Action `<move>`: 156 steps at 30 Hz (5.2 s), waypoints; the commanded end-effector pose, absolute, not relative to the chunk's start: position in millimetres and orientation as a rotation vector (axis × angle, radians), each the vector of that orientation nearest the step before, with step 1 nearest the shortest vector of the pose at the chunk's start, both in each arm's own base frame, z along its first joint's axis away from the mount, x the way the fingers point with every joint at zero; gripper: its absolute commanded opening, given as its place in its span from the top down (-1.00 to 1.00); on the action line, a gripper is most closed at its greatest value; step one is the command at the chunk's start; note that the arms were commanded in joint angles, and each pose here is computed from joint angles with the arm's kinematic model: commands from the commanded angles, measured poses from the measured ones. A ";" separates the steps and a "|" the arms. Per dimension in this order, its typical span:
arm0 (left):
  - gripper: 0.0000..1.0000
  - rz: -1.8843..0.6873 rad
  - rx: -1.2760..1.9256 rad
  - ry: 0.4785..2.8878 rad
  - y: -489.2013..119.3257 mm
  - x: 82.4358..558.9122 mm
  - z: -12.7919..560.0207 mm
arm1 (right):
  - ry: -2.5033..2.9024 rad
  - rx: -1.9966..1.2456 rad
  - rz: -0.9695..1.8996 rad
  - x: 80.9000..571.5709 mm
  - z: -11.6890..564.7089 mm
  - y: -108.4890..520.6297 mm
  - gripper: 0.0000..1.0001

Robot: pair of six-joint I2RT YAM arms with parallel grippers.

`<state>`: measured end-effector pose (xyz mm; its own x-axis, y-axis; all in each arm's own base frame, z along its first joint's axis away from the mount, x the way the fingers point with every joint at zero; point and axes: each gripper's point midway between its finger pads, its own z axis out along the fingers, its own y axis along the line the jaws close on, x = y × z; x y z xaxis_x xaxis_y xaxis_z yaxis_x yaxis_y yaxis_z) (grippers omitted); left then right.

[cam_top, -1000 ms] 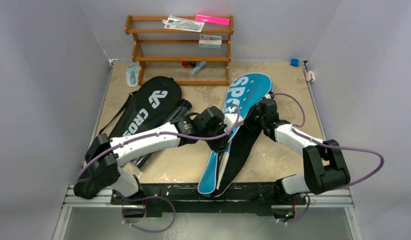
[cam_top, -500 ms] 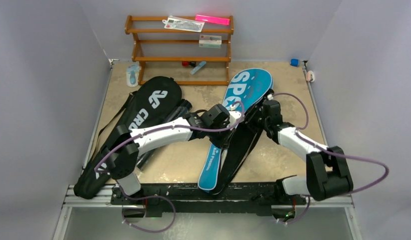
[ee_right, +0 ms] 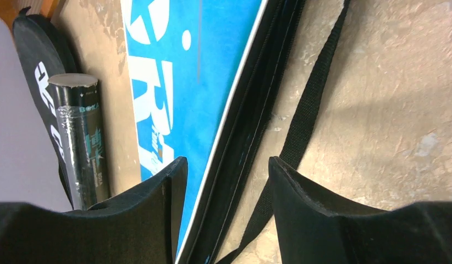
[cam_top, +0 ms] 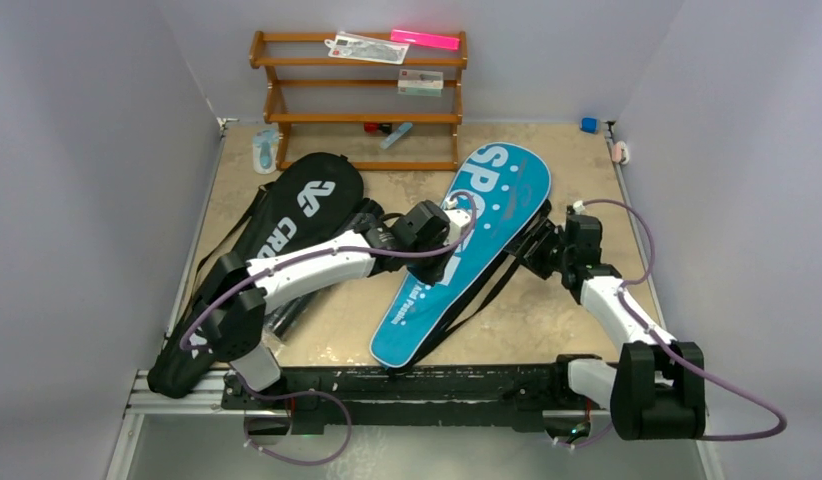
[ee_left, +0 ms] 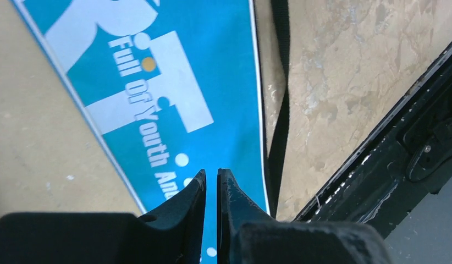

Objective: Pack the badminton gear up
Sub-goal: Place the racket in the racket bag, then pick up the racket bag from the center of the board, then zip the racket bag at the center of the board.

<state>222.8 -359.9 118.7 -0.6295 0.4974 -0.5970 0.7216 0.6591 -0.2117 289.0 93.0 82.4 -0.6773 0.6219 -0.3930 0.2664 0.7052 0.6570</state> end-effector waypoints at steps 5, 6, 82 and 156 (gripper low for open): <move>0.78 -0.438 0.955 2.369 -315.4 220.7 127.6 | 2.244 0.654 0.797 298.6 94.0 81.3 -0.27; 0.67 -0.461 0.970 2.370 -316.6 217.2 125.2 | 2.239 0.672 0.779 299.9 93.7 78.0 -0.35; -0.14 -0.259 1.136 2.030 -449.9 231.4 101.7 | 2.197 0.899 0.942 293.1 151.2 94.9 1.00; 1.00 -0.429 0.982 2.054 -332.9 211.8 150.8 | 2.172 0.821 0.339 292.2 101.3 17.4 1.00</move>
